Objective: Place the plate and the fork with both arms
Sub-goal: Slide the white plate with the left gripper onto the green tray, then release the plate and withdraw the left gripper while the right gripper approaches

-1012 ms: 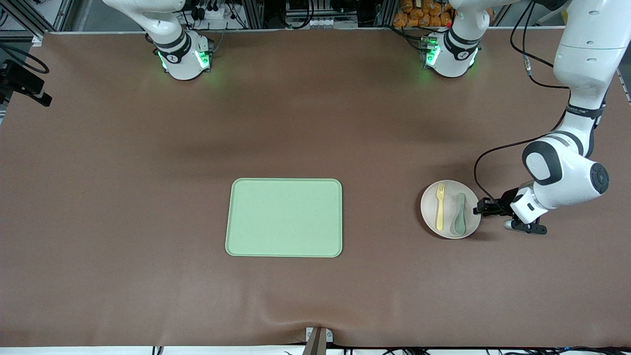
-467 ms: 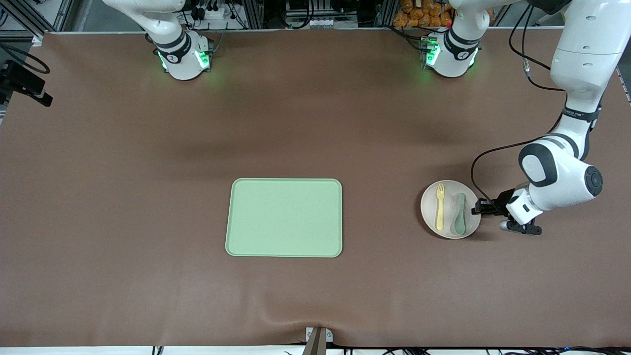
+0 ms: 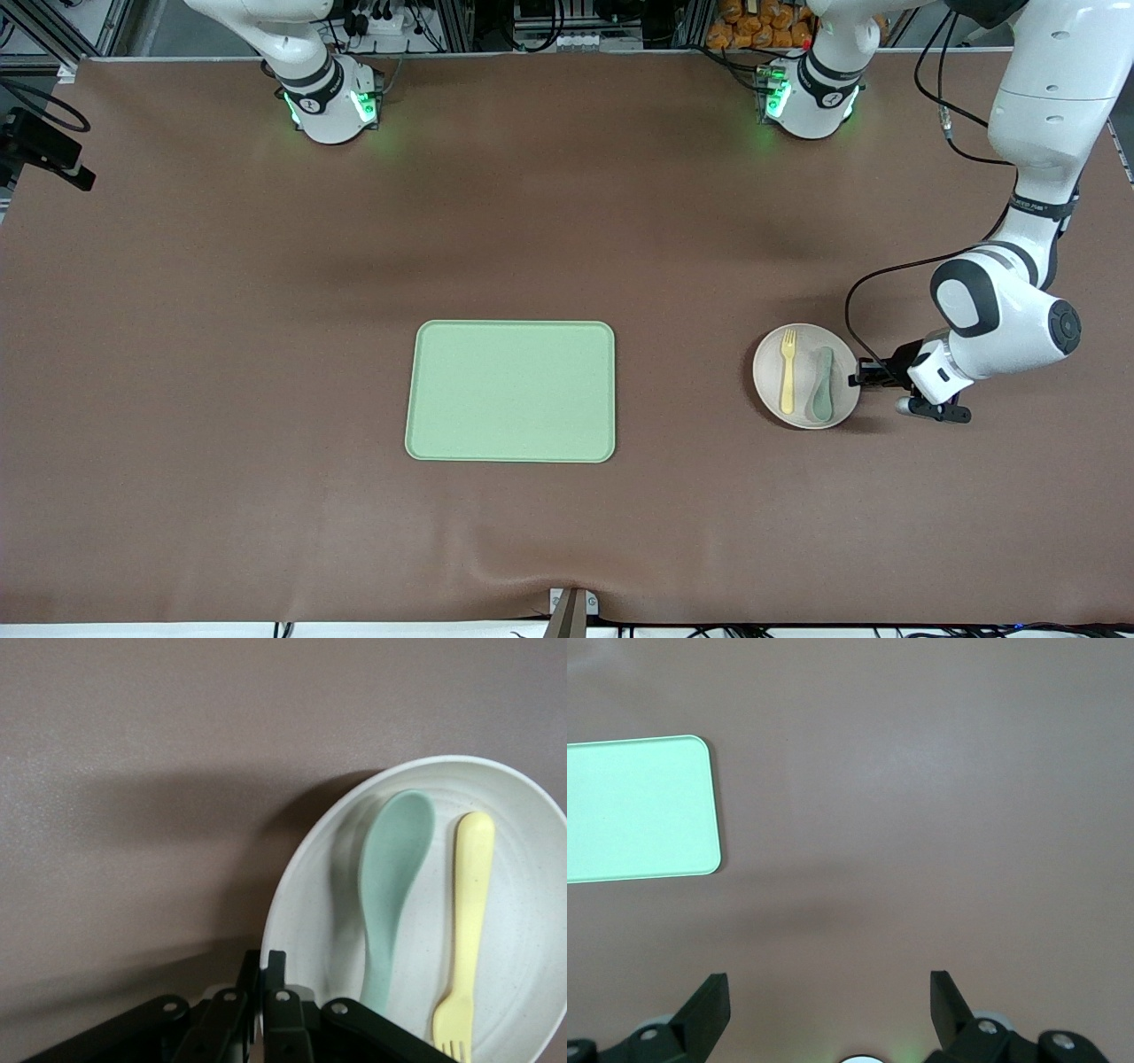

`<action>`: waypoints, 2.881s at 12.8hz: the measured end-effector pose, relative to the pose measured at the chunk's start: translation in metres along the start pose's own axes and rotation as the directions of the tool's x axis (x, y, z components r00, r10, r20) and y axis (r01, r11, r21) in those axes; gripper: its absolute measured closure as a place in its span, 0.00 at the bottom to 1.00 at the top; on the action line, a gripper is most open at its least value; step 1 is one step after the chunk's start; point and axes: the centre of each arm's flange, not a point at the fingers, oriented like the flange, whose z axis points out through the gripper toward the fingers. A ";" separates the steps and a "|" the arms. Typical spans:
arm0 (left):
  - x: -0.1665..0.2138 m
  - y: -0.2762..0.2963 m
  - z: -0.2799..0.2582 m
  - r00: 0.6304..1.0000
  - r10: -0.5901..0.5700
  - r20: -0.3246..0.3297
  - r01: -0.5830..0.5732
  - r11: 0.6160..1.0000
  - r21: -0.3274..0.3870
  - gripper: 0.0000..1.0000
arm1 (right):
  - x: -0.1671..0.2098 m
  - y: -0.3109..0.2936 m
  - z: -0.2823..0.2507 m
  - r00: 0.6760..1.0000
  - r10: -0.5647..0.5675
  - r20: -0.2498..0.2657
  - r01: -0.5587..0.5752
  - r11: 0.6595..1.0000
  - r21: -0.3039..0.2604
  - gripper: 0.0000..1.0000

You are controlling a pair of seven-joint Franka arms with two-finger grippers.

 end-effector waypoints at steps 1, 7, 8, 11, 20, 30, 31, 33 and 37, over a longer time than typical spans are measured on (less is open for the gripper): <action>0.000 0.000 0.000 1.000 0.000 0.003 0.000 1.000 -0.002 0.96 | 0.000 0.000 0.000 1.000 0.000 0.000 0.000 1.000 0.000 0.00; 0.010 0.017 -0.010 0.998 0.030 0.048 -0.027 0.998 -0.054 0.96 | 0.000 0.002 0.000 1.000 0.003 0.001 -0.003 1.000 0.000 0.00; 0.015 0.024 -0.012 0.998 0.042 0.040 -0.039 0.998 -0.058 0.96 | 0.000 0.002 0.000 1.000 0.003 0.002 -0.003 1.000 0.000 0.00; 0.032 0.061 -0.021 0.995 0.096 0.027 -0.093 0.991 -0.093 0.96 | 0.000 0.002 0.000 1.000 0.003 0.002 -0.003 1.000 0.000 0.00; 0.068 0.295 -0.028 0.990 -0.094 0.108 0.111 0.980 -0.165 0.96 | 0.000 0.002 0.001 1.000 0.003 0.003 -0.003 1.000 0.000 0.00; 0.054 0.425 0.082 0.995 -0.086 0.046 0.092 0.985 -0.147 0.96 | 0.019 -0.018 0.032 0.997 -0.052 0.063 0.052 0.999 0.002 0.00; 0.052 0.431 0.095 0.995 -0.092 0.041 0.097 0.987 -0.130 0.96 | 0.022 -0.020 0.038 0.996 -0.056 0.074 0.056 0.998 0.003 0.00; 0.050 0.442 0.113 0.995 -0.096 0.029 0.098 0.990 -0.099 0.96 | 0.029 -0.020 0.049 0.993 -0.069 0.095 0.069 0.998 0.005 0.00; 0.051 0.445 0.140 0.995 -0.101 0.004 0.101 0.991 -0.087 0.96 | 0.042 -0.019 0.074 0.986 -0.090 0.138 0.089 0.996 0.010 0.00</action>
